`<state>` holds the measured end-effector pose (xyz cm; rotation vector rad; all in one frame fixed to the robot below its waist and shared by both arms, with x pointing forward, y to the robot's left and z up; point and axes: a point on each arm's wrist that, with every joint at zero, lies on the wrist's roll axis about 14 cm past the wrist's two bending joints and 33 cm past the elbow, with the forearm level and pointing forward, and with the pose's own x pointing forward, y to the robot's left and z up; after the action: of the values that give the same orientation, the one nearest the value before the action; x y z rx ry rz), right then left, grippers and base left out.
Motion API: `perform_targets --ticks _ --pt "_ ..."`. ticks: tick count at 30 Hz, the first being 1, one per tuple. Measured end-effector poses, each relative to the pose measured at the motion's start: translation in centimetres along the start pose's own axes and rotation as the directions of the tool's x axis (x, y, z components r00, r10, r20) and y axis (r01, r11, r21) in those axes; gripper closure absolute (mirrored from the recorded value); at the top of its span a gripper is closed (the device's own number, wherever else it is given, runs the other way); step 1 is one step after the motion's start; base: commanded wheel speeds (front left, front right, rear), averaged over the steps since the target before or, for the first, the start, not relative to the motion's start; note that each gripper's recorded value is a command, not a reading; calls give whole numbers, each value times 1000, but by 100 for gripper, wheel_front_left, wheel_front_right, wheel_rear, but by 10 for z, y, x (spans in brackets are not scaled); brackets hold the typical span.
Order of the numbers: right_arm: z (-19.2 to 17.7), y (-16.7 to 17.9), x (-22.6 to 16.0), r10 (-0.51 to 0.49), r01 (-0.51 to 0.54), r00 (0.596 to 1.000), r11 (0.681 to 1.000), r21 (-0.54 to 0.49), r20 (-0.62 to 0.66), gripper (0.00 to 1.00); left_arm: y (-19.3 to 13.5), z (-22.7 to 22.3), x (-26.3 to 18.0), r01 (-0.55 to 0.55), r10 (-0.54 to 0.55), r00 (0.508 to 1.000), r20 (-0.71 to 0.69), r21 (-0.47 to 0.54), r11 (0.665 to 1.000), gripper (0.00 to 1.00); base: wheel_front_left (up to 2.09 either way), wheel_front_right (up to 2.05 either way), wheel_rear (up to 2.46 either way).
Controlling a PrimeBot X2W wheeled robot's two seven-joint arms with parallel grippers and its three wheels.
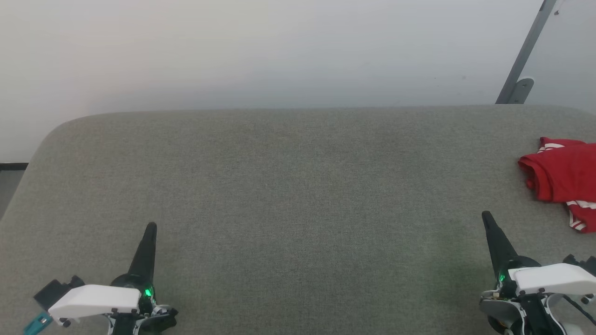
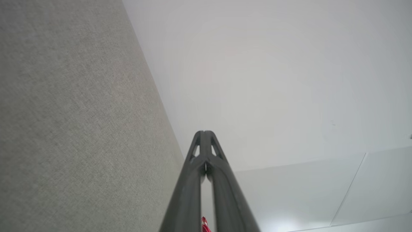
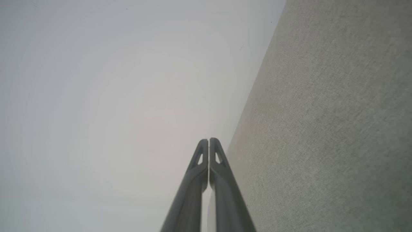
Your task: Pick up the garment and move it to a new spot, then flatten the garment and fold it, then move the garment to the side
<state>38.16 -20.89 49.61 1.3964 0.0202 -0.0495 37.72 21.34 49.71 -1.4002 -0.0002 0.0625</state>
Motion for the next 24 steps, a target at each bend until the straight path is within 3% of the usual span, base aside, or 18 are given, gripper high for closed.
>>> perform_targets --ticks 24 --pt "-6 9 5 35 -32 999 987 159 -15 100 -9 -11 9 24 -30 999 -36 -160 987 100 0 0 0"
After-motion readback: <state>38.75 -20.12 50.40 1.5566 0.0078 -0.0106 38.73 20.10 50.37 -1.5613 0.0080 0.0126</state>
